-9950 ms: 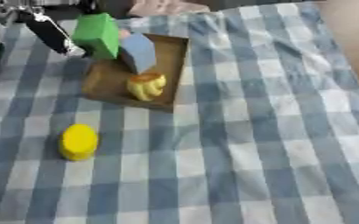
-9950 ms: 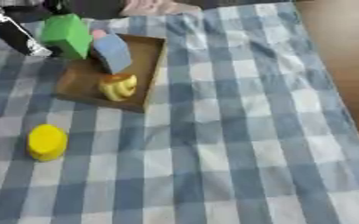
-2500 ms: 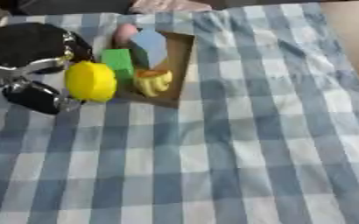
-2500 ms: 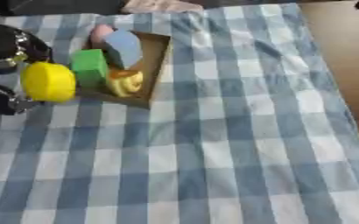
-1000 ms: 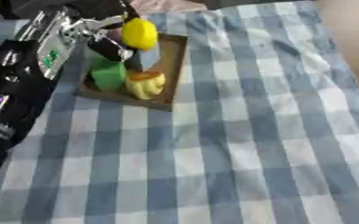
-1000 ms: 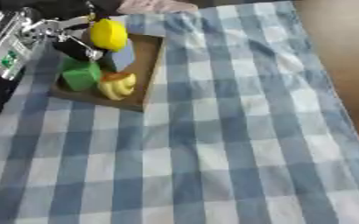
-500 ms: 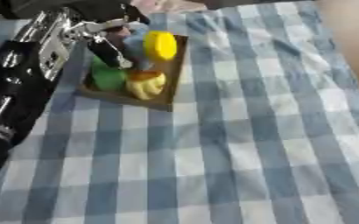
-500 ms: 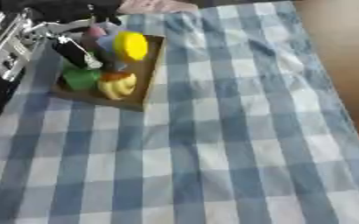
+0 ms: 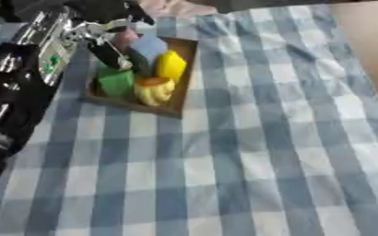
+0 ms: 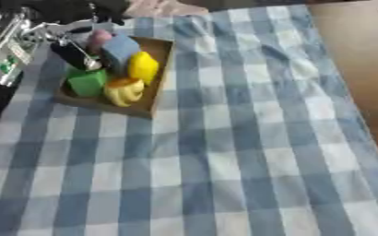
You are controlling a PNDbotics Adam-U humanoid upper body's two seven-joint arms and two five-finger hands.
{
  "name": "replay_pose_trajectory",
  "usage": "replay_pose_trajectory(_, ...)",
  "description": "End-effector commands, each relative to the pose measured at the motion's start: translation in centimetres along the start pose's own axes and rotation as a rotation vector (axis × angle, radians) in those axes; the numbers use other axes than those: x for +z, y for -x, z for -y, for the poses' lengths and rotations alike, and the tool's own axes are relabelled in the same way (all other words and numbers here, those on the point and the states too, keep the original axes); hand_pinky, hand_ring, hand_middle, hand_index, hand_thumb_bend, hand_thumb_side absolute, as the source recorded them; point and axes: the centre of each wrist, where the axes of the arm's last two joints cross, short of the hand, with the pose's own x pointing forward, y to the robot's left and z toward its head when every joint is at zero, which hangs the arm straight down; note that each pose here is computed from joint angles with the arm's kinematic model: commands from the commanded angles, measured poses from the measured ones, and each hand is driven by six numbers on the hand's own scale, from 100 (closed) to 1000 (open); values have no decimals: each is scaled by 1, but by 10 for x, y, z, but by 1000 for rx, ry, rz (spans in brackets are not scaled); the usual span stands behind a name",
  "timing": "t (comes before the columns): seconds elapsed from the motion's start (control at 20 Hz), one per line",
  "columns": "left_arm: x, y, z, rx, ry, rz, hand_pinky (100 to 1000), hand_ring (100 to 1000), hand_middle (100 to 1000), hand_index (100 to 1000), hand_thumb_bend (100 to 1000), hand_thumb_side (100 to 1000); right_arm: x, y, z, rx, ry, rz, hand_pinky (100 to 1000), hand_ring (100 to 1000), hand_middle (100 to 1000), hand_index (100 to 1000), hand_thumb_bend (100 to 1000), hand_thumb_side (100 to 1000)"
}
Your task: Pick up objects on the table and place them in the box.
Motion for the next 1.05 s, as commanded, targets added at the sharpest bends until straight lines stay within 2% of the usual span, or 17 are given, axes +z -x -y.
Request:
replay_pose_trajectory(0.05,8,7,-15,-14,-34,-18,926,921,855,943,340,214,-3,-5,9,22,0,19,873,616,435,761,100,474)
replay_pose_trajectory(0.2,8,6,-15,-9,-38,-11,923,915,850,937,319,203,-3,-5,9,20,1,21,873,616,435,761,100,470)
replay_pose_trajectory(0.3,9,4,-18,12,-63,5,910,900,836,925,170,193,-3,-5,9,19,0,22,872,616,435,761,100,470)
replay_pose_trajectory(0.35,12,2,-23,43,-110,18,888,874,811,901,100,223,-3,-5,9,19,1,22,872,617,435,761,100,470)
replay_pose_trajectory(0.45,28,-6,-44,131,-316,76,857,831,771,861,100,268,-3,-6,9,21,4,24,872,617,436,761,100,470)
replay_pose_trajectory(0.55,55,-17,-69,261,-573,181,819,781,728,835,100,452,-2,-7,10,24,16,26,871,617,436,760,100,470)
replay_pose_trajectory(0.65,89,-28,-86,418,-800,290,802,758,703,818,100,543,-1,-9,12,21,36,28,871,616,435,759,100,470)
replay_pose_trajectory(0.7,106,-33,-90,484,-883,336,798,754,699,816,100,557,-1,-10,12,18,47,30,870,616,435,759,100,470)
replay_pose_trajectory(0.8,136,-45,-91,610,-1017,425,789,743,673,803,100,565,-3,-13,13,6,68,39,871,617,437,760,100,470)
replay_pose_trajectory(0.9,160,-54,-85,749,-1133,480,774,734,651,789,100,568,-4,-15,12,-9,87,49,873,620,442,762,100,470)
replay_pose_trajectory(1.05,173,-56,-63,905,-1218,508,761,716,627,775,100,575,-8,-21,11,-30,112,73,875,627,451,772,100,470)
